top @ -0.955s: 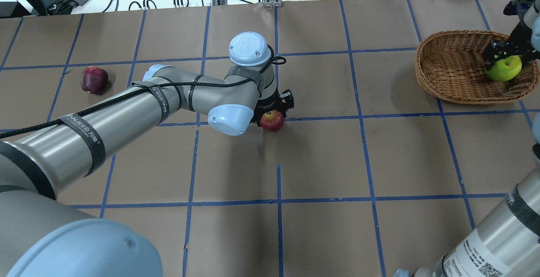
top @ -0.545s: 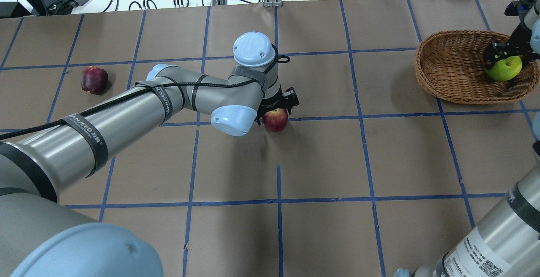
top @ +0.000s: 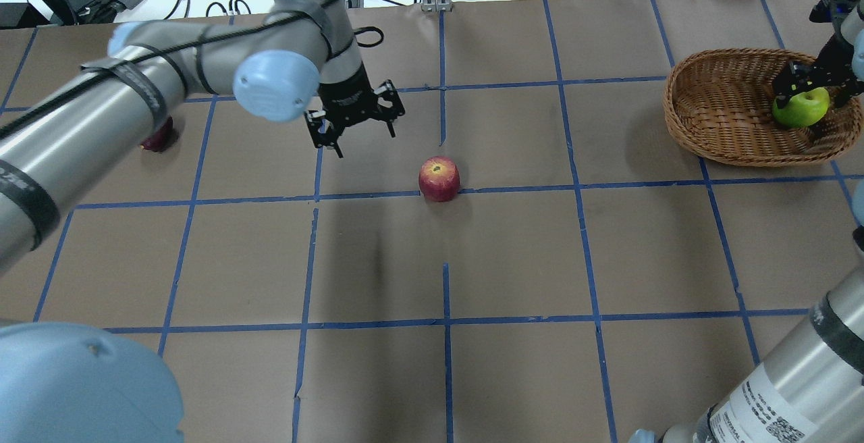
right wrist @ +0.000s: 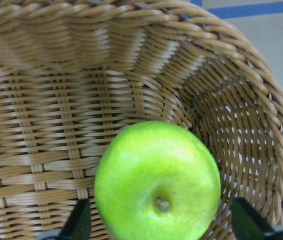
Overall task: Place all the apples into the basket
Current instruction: 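Reach the right gripper to the red apple while the left reaches the dark red apple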
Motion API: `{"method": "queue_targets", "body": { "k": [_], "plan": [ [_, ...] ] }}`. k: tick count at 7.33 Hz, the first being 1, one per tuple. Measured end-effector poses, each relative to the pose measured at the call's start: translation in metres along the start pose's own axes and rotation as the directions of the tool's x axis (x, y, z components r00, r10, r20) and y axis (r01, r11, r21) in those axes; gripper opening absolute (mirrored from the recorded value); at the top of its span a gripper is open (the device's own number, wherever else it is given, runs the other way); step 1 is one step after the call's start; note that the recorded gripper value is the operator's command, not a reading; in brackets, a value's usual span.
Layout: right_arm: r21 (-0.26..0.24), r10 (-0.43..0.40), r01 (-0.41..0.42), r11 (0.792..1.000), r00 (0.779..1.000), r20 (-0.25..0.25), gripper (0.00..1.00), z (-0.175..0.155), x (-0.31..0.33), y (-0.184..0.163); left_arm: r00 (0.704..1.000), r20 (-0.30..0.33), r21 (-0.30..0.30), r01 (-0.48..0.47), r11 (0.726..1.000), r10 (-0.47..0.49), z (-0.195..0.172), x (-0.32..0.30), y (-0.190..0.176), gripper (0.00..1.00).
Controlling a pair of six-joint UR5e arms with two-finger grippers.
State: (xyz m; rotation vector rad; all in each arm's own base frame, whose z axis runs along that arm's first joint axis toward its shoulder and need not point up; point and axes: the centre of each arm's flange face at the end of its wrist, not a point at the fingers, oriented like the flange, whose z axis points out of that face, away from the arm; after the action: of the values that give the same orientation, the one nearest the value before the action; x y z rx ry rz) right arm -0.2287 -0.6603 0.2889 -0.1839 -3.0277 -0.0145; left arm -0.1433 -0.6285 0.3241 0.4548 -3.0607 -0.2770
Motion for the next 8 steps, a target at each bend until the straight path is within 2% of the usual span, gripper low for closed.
{"method": "queue_targets", "body": {
  "k": [2, 4, 5, 6, 8],
  "plan": [
    [-0.027, 0.04, -0.038, 0.999, 0.997, 0.072, 1.0, -0.07, -0.109, 0.017, 0.99, 0.02, -0.016, -0.138, 0.99, 0.139, -0.021, -0.117, -0.04, 1.0],
    [-0.032, 0.088, -0.085, 0.996, 0.992, 0.09, 1.0, -0.103, -0.267, 0.039, 0.972, 0.089, 0.054, -0.224, 0.973, 0.219, -0.027, -0.178, -0.08, 1.0],
    [-0.041, 0.135, -0.132, 0.99, 0.986, 0.099, 1.0, -0.107, -0.328, 0.053, 0.952, 0.123, 0.092, -0.294, 0.951, 0.282, -0.02, -0.203, -0.105, 1.0],
    [-0.07, 0.171, -0.164, 0.984, 0.977, 0.125, 1.0, -0.102, -0.375, 0.066, 0.932, 0.148, 0.119, -0.348, 0.93, 0.33, -0.006, -0.235, -0.13, 1.0],
    [-0.144, 0.205, -0.184, 0.972, 0.967, 0.149, 1.0, -0.071, -0.454, 0.086, 0.892, 0.184, 0.139, -0.439, 0.888, 0.412, 0.028, -0.282, -0.164, 1.0]
  ]
}}
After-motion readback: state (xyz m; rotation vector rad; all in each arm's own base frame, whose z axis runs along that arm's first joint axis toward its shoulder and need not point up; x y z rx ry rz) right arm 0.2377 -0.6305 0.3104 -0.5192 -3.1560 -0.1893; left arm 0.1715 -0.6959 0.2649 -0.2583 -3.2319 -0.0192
